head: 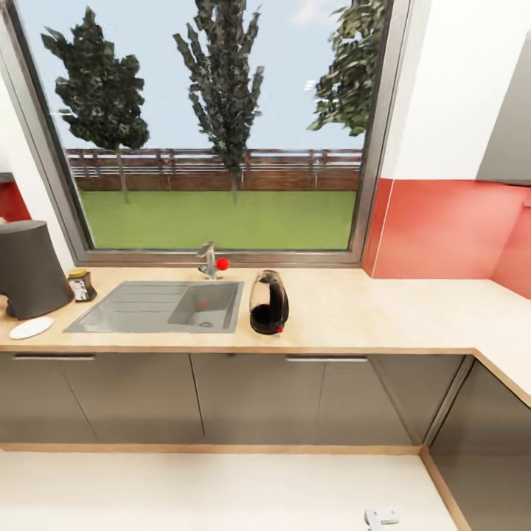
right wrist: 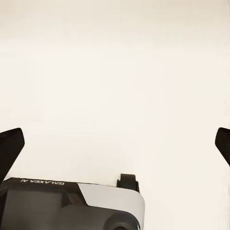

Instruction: Set up a coffee station on the kitchen countertop: keep the coffee maker on the countertop, move the bottle of coffee from the kitchen shelf to the counter next to the coffee maker, place a paper coffee filter on top of the coffee maker, put the saucer next to the coffee maker with the coffee cup on the saucer, and place the electric kettle next to the coffee maker.

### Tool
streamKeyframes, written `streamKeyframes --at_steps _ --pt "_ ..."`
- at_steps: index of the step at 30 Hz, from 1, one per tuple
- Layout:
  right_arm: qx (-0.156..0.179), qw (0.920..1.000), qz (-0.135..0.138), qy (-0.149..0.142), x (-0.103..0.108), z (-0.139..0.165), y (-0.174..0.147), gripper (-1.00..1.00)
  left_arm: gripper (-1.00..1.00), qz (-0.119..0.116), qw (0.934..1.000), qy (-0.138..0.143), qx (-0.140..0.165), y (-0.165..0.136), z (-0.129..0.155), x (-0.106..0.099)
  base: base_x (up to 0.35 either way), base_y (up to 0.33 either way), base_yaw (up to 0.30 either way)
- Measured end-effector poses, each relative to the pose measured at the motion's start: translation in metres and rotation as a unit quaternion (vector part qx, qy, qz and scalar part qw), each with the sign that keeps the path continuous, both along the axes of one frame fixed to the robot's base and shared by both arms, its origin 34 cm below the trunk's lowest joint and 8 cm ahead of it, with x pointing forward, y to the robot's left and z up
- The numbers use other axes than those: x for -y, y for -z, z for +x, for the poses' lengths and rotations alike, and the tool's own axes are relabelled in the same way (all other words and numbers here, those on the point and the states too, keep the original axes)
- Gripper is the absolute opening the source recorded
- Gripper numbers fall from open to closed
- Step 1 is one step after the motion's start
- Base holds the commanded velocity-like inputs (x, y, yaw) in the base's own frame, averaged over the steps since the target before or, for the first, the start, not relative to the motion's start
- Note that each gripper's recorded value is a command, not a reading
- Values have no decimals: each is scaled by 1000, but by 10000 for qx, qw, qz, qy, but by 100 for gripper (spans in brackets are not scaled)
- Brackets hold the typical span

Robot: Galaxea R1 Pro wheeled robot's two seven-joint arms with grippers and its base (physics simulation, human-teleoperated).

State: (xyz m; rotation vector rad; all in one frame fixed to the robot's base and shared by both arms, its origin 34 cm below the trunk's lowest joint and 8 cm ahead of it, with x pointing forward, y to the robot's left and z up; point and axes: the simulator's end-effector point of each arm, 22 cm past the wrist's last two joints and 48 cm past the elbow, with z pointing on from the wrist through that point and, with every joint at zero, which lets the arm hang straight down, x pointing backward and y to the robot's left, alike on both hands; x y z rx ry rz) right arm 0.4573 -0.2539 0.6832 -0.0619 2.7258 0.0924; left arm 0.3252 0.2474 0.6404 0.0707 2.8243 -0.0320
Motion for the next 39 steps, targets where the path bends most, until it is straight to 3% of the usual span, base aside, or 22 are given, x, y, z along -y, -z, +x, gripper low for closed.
streamKeyframes --at_steps 15,17,19,24,29,33,35,39 --pt "0 10000 3 7 0 0 0 100 100 4 10000 -2 -8 0 -1 0 6 -206 70" --pt "21 10000 16 -19 -3 2 -1 100 100 135 9997 -34 -207 6 -20 -12 0 -1 0" --pt "176 9998 109 -73 -13 15 -7 100 100 190 9992 -44 -346 9 -34 -16 0 0 0" --pt "996 9931 545 -311 -61 79 -51 100 100 230 9979 -46 -596 15 -65 -19 0 0 0" --pt "1980 9723 1093 -583 -119 144 -124 100 100 363 9963 -56 -776 18 -88 -38 0 0 0" --pt "2895 9450 1379 -647 -155 192 -206 100 100 509 9951 -77 -846 18 -101 -61 0 0 0" --pt "3228 9339 1417 -589 -163 206 -238 100 100 545 9946 -80 -879 18 -107 -67 0 0 0" --pt "3939 9028 1646 -512 -194 226 -316 100 100 617 9939 -84 -913 18 -114 -79 0 0 0"
